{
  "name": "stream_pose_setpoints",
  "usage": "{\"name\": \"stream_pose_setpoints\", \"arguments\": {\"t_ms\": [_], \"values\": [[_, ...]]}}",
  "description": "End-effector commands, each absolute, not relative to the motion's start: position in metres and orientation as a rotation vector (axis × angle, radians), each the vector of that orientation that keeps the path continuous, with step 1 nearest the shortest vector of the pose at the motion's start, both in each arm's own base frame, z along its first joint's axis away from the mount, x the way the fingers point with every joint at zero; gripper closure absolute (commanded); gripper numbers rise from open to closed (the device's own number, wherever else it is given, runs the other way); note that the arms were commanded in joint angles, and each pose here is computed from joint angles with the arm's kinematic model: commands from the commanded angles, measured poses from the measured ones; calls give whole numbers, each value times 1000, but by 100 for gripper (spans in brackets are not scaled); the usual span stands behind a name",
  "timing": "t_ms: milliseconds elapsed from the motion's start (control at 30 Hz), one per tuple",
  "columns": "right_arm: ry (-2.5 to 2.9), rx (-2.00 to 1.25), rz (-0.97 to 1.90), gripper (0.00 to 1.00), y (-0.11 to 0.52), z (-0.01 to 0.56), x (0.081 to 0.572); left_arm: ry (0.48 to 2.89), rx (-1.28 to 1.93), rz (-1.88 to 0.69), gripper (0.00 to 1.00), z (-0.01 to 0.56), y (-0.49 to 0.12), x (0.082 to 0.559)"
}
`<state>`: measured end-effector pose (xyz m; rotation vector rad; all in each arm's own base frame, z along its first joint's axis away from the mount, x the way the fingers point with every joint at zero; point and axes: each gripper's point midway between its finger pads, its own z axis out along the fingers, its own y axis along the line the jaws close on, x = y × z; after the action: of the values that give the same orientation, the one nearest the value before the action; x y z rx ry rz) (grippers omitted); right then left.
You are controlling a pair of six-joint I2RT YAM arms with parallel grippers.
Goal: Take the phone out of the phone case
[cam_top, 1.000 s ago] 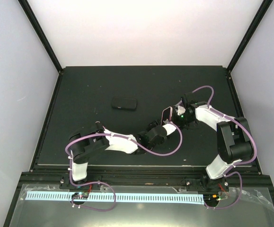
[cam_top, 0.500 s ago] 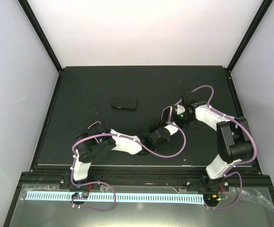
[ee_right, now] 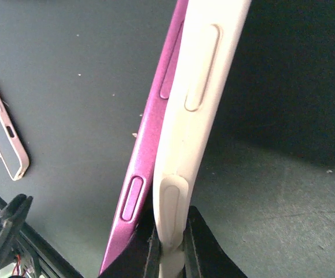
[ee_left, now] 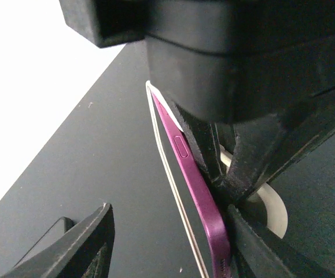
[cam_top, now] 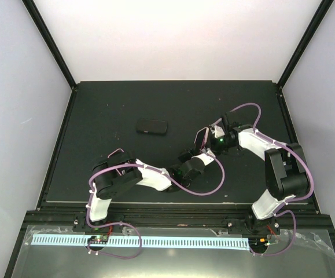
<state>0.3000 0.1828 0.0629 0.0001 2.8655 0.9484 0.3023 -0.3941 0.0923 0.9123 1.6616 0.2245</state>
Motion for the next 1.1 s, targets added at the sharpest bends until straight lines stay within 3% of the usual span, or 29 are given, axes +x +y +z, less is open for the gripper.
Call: {"name": "stream_pose_setpoints", "arguments": {"t_ms": [0,167,367,667,1067], "values": [[2920,-58,1081,99,190,69,269,1689,834,474,50,84,-346,335],[2907,-62,1079,99,189,72,270,1672,843,487,66,85,-346,337],[2897,-71,1040,99,186,72,272,1676,794,477,74,95,-338,335],[2833,-91,695,99,155,78,294,1738,683,320,96,127,-328,320],[2669,-72,492,99,132,108,316,1807,535,-14,99,171,-310,285]]}}
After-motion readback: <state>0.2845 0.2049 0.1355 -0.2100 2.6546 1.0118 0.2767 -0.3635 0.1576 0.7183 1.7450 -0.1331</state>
